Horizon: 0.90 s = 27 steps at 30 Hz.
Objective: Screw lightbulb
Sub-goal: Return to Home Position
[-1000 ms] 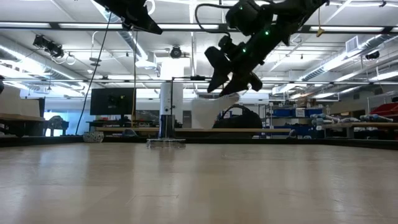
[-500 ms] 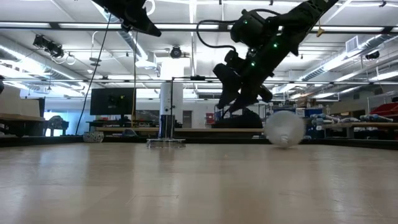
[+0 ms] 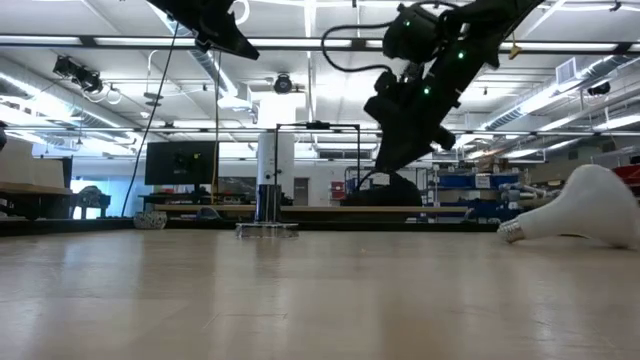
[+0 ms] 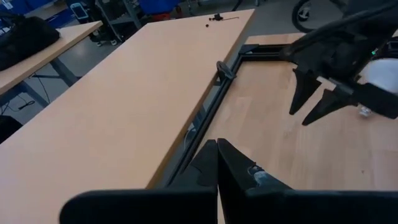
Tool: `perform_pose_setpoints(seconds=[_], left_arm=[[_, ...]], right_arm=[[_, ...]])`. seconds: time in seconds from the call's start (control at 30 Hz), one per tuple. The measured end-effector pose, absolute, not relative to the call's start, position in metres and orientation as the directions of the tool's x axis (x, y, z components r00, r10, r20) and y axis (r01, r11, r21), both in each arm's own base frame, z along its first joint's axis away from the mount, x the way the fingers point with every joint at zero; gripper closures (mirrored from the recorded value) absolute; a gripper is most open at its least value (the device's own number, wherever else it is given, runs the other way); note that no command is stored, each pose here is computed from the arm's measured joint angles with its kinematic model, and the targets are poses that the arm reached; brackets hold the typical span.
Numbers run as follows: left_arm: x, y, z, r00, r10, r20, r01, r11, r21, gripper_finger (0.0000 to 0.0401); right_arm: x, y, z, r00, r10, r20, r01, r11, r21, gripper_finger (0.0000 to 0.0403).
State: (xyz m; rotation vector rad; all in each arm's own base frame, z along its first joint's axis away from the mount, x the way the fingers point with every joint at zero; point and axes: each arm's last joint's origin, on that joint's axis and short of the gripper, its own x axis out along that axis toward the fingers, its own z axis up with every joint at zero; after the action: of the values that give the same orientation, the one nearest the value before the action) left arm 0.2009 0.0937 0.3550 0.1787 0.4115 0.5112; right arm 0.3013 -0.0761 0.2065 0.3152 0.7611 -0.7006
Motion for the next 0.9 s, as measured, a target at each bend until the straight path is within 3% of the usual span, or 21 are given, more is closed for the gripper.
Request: perform_pose_setpoints(seconds=[0.27, 0.9], left_arm=[[0.201, 0.093, 0.355, 0.798, 0.502, -0.335, -0.433, 0.863, 0.262, 0.0401], [0.202, 0.094, 0.358, 0.807, 0.504, -0.307, -0.438, 0.861, 0.261, 0.0401]], right_arm=[[0.299, -0.063, 0.225, 0.589, -0.444, -0.675, 0.572, 0.819, -0.04, 0.0391], [0.292, -0.015, 0.207, 0.779, -0.26, -0.57, 0.263, 0.961, -0.079, 0.04]])
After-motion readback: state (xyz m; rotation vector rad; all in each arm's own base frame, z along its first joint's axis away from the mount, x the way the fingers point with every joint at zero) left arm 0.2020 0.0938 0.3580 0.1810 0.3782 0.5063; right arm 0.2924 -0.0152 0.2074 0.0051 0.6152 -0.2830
